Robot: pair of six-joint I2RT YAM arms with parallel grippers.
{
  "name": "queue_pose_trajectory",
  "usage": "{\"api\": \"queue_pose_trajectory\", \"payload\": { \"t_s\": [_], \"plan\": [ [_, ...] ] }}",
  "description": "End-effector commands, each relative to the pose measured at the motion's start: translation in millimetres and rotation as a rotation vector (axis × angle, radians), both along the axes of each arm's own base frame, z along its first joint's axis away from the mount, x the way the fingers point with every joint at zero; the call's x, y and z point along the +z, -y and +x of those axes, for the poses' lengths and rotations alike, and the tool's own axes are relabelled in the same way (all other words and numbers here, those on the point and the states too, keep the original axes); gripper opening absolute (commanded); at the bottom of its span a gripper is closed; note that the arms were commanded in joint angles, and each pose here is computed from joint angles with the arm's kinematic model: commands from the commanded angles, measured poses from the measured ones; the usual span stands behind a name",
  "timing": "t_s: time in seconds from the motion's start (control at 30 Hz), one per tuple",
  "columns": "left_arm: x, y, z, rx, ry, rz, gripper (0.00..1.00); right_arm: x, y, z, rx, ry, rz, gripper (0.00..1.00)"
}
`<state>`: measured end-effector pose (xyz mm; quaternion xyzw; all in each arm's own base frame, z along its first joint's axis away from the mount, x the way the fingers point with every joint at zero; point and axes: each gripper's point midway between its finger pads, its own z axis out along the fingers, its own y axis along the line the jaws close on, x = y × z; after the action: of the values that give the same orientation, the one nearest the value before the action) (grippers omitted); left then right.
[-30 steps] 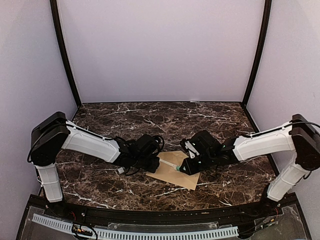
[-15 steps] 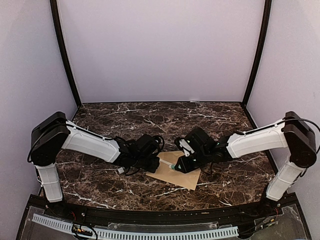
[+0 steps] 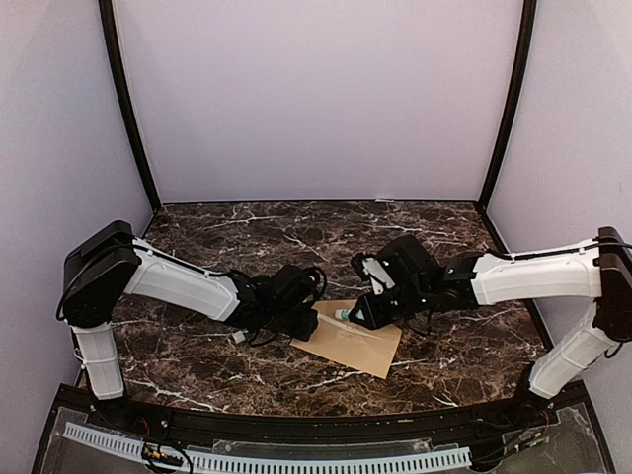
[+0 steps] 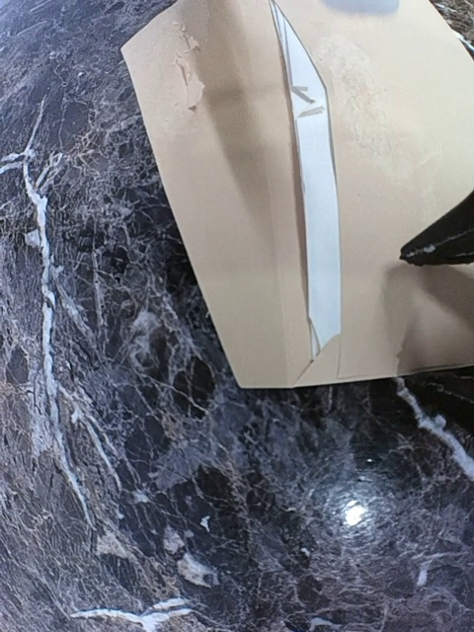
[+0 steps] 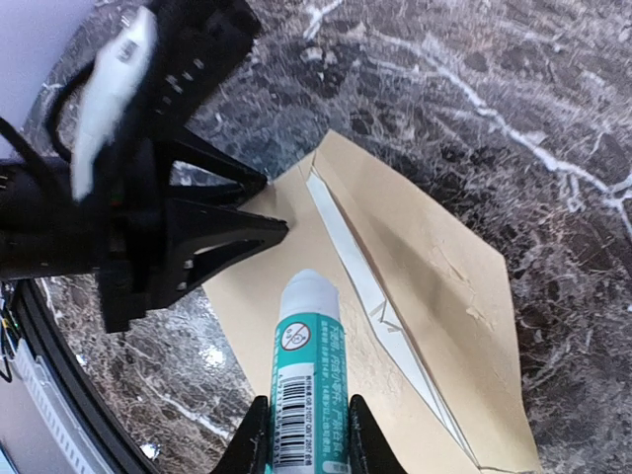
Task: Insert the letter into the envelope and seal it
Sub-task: Paint the envelope at the center of the board.
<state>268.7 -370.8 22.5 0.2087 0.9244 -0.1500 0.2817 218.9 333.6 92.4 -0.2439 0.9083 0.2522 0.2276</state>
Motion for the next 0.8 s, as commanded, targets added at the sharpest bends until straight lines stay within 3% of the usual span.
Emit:
{"api": "queue_pose_trajectory", "payload": {
  "t_s": [0.0, 0.2, 0.77],
  "plan": [
    [-21.9, -8.6, -14.2, -0.016, -0.076, 0.056, 0.35, 16.8, 21.0, -4.9, -0.042, 0.035, 0.005, 0.0],
    [-21.9, -8.5, -14.2, -0.018, -0.074, 0.056, 0.36, -7.8, 37.5, -17.4, -0.057, -0.009, -0.016, 0.0],
    [-22.0, -8.5, -14.7, -0.023, -0.076, 0.059, 0.36, -38.0, 27.9, -19.0, -0.022, -0.061, -0.041, 0.0]
  ]
}}
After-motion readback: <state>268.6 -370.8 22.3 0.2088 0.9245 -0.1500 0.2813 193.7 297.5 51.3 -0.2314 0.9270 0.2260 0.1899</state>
